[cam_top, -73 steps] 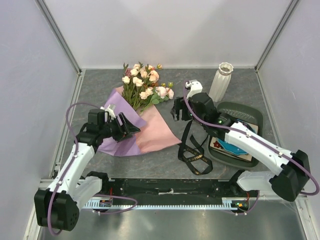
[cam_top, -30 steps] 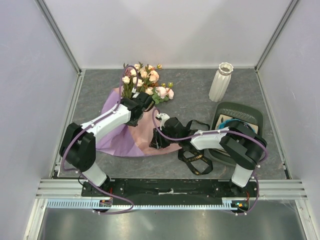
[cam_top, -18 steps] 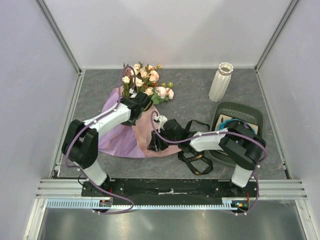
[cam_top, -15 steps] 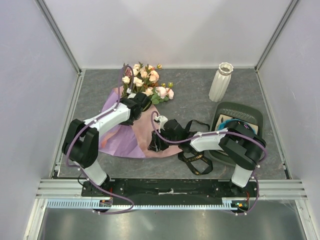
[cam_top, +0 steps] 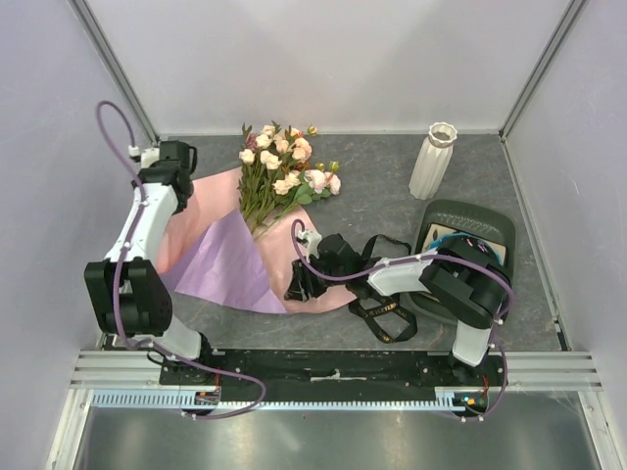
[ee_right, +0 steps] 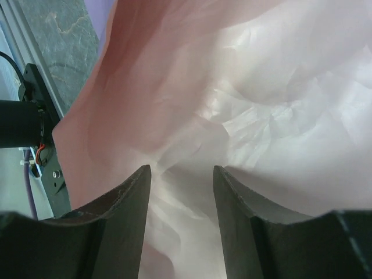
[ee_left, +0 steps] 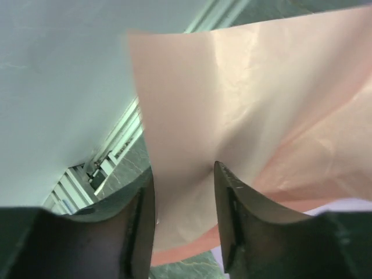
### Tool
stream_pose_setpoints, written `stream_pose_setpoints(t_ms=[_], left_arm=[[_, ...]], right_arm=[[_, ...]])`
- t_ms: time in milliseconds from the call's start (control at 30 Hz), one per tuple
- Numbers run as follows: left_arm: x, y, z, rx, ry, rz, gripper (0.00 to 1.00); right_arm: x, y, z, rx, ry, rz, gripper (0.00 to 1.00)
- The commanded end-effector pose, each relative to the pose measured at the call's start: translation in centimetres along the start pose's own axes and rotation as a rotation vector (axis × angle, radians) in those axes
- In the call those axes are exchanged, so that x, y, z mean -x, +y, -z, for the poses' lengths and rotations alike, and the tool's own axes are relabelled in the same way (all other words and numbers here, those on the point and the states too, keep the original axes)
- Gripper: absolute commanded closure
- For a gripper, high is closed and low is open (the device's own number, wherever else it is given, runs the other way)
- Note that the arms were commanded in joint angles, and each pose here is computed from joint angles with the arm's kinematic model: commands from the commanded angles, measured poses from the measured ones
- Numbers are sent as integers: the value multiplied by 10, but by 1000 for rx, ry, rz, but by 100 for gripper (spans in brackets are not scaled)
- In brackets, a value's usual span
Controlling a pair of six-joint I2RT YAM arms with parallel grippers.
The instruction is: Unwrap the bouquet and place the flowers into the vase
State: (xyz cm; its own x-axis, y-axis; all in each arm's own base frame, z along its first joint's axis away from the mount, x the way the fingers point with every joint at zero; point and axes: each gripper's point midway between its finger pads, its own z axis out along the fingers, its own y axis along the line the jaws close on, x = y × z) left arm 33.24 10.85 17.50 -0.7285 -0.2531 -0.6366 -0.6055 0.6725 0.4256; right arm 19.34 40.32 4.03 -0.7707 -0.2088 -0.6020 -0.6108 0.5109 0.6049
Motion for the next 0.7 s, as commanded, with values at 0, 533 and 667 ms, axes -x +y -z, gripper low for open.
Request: stream_pose_setpoints(t_ms=[0, 533, 667], left_arm=[[35, 22, 19, -79, -98, 206, 43], [35, 24, 227, -1036, -371, 401, 30], [33, 40, 258, -1120, -435, 425, 30]], right_arm=[[24, 19, -7, 58, -34, 45, 43], [97, 82, -74, 167, -69, 166, 34], [82, 126, -81, 249, -22, 221, 33]])
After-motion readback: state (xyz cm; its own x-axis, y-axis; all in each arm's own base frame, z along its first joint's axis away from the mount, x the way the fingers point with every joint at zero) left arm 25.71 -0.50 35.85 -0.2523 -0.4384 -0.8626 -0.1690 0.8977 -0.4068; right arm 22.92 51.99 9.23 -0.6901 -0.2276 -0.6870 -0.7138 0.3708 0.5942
